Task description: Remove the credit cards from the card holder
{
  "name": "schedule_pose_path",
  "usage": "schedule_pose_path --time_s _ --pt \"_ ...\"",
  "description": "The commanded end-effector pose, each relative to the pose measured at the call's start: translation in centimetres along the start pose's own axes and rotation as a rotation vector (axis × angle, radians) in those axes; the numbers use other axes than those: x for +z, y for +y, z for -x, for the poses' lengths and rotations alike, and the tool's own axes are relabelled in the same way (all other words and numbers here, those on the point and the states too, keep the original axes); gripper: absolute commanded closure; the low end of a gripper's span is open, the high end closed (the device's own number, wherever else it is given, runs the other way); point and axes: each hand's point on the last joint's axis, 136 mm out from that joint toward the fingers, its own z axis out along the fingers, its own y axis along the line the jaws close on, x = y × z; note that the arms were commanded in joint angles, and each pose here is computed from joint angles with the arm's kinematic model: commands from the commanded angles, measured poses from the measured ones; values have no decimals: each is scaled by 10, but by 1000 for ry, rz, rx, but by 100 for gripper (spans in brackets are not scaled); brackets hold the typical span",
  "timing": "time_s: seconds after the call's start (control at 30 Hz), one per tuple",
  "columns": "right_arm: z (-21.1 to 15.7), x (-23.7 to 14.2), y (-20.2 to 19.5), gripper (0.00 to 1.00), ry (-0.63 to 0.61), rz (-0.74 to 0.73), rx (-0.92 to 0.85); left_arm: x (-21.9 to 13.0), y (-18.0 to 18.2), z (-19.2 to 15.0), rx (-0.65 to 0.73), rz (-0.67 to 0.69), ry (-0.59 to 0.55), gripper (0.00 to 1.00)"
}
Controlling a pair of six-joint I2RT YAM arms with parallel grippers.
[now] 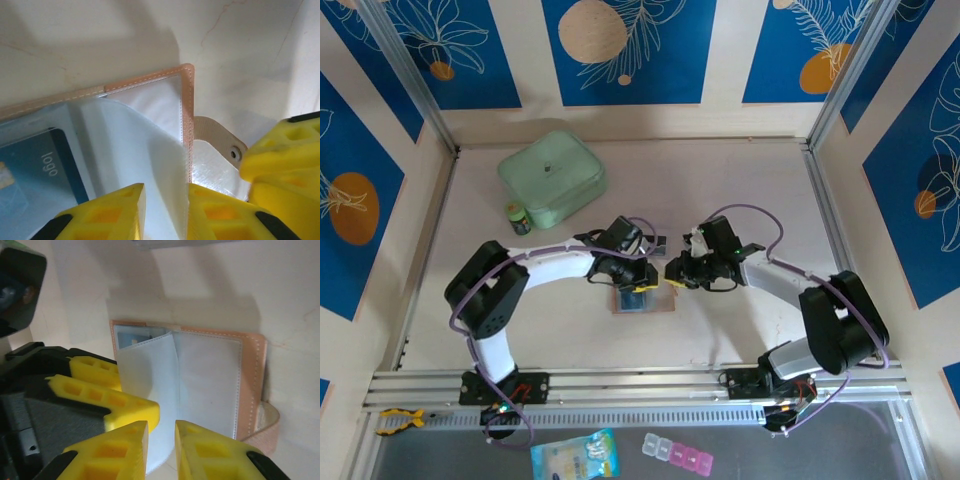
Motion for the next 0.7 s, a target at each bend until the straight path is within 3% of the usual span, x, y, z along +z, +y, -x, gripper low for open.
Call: schedule_pose_path --time_s 0.0,0.47,0.67 --pt "-8 -8 -9 78 9 -19 3 5 -16 2 13 -42 11 75" --pt "-6 -22 -12 78 -18 -21 17 10 -43 12 78 -98 19 66" --pt "-5 -24 -8 77 -15 -16 19 5 -46 15 96 -101 6 66"
